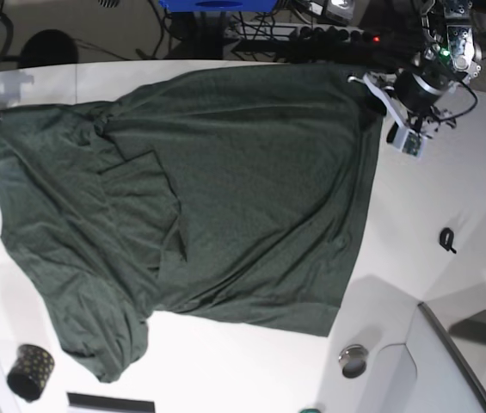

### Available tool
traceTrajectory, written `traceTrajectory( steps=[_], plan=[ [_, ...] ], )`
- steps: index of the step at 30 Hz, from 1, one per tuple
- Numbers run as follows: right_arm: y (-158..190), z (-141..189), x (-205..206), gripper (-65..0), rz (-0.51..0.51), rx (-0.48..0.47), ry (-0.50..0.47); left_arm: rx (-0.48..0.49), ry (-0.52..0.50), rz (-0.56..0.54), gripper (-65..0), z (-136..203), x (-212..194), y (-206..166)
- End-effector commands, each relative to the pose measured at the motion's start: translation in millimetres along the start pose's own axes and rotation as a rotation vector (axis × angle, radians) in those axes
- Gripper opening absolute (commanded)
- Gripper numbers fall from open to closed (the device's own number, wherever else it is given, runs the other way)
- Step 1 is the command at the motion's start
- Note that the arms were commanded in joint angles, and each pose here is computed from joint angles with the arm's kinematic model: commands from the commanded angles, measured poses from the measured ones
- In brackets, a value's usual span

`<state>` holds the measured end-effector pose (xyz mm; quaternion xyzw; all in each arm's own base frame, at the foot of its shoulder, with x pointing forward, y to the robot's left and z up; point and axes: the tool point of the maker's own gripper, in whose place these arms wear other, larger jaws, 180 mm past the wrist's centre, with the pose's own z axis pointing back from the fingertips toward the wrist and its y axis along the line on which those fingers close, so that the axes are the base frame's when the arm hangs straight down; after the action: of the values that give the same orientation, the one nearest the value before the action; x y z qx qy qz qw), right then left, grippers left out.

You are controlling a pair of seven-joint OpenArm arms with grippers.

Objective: Layout the t-shirt on the table in an organized manner, then fold the t-shirt properly
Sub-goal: 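Pull the shirt hem with the left gripper to straighten it, then grasp the shirt hem corners with both grippers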

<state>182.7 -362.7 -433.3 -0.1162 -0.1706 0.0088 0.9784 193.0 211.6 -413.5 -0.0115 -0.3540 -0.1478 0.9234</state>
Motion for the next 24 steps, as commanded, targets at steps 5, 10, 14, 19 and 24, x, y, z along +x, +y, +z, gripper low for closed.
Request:
traceTrajectory(
  steps=[5, 10, 14, 19, 24],
  plan=[
    [7, 9, 31, -27.8, 0.002, 0.003, -0.129, 0.005, -0.046, 0.062, -36.9, -23, 18, 2],
    [26, 9, 34, -64.2, -0.015, 0.038, -0.149, -0.019, 0.013, 0.142, -36.9, -45, -4, -2],
    [89, 10, 19, -63.5, 0.105, 0.192, -0.124, -0.018, 0.032, 0.146, -36.9, -46, -12, -1],
    [155, 16, 20, -64.1, 0.198, 0.316, -0.143, -0.01, 0.036, 0.132, -36.9, -45, -12, 4],
    [186, 19, 32, -64.2, 0.262, 0.378, -0.177, -0.007, 0.038, 0.129, -36.9, -44, -13, 5]
  ],
)
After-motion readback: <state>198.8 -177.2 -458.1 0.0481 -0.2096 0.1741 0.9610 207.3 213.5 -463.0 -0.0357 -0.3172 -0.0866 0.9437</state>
